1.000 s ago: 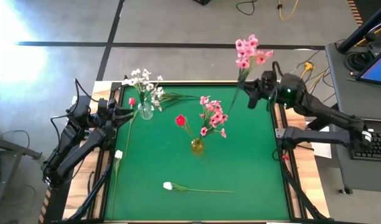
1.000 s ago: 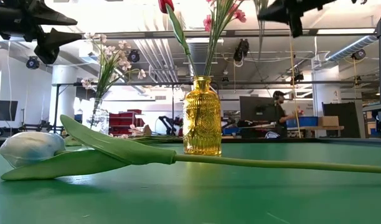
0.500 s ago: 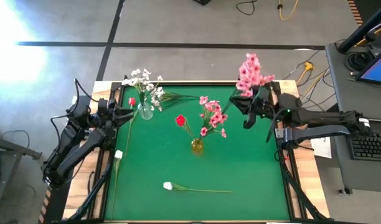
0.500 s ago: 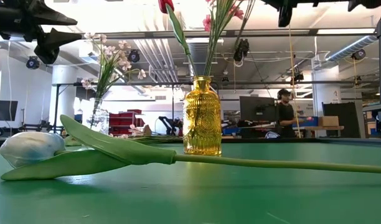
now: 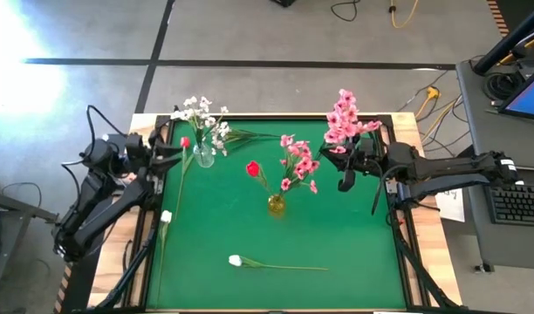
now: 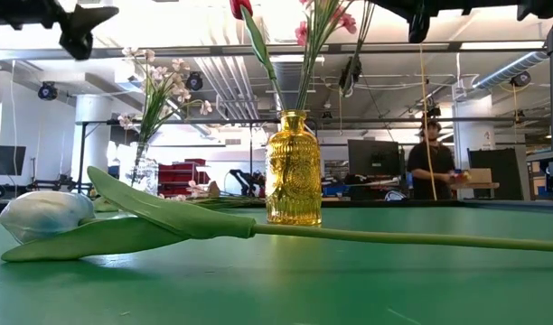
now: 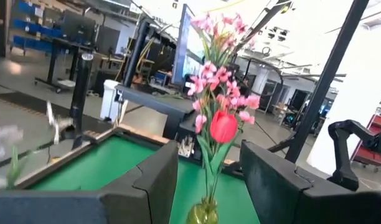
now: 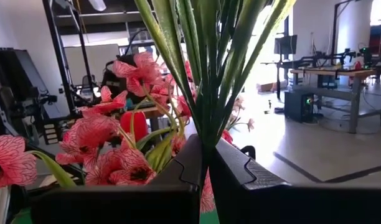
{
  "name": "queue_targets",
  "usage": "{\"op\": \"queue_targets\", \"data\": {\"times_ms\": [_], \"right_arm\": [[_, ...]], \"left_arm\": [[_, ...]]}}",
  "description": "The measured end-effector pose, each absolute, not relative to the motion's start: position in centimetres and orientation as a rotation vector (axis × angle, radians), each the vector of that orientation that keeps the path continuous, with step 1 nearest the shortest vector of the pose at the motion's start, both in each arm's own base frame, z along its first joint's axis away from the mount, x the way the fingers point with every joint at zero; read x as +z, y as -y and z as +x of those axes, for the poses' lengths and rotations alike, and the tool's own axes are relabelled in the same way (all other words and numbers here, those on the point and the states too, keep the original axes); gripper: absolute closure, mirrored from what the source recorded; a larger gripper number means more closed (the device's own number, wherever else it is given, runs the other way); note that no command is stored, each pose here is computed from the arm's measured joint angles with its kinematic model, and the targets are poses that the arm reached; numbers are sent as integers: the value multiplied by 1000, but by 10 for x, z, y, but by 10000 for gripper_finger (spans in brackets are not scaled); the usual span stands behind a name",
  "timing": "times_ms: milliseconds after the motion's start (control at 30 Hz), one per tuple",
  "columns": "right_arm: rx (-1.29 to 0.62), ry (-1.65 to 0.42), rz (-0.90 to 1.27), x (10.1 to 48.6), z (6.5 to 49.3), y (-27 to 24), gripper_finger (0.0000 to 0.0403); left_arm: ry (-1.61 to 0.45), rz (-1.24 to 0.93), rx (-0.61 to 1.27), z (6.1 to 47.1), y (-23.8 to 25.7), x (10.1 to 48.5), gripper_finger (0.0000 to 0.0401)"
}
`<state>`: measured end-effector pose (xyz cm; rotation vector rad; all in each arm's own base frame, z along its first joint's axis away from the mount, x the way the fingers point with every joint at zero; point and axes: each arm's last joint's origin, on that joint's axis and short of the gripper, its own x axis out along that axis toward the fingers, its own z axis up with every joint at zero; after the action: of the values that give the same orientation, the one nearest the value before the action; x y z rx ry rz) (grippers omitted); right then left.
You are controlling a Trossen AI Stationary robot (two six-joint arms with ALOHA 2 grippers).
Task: Sort flowers into vase by color
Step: Put the pink flowers into the yellow vase
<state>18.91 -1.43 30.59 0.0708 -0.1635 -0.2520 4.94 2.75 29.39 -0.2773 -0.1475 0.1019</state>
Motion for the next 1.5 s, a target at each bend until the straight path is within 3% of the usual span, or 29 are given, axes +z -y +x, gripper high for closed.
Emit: {"op": "queue_targets", "data": {"times_ms": [233, 533, 933, 1267, 1500], "right_arm": [[-247, 155, 42, 305, 189, 13, 390], [-213, 214, 31, 317, 174, 9, 390], [175, 113, 152, 313, 169, -3, 390], [434, 109, 11, 305, 191, -41, 390], [333, 116, -84, 323, 222, -62, 390]], "left_arm": [[145, -263, 93, 66, -46, 315, 239], [208, -276, -60, 86, -41, 324, 239], [198, -163, -57, 119, 12, 317, 248], [158, -121, -110, 118, 42, 317, 248], [109, -127, -119, 128, 48, 311, 249]]}}
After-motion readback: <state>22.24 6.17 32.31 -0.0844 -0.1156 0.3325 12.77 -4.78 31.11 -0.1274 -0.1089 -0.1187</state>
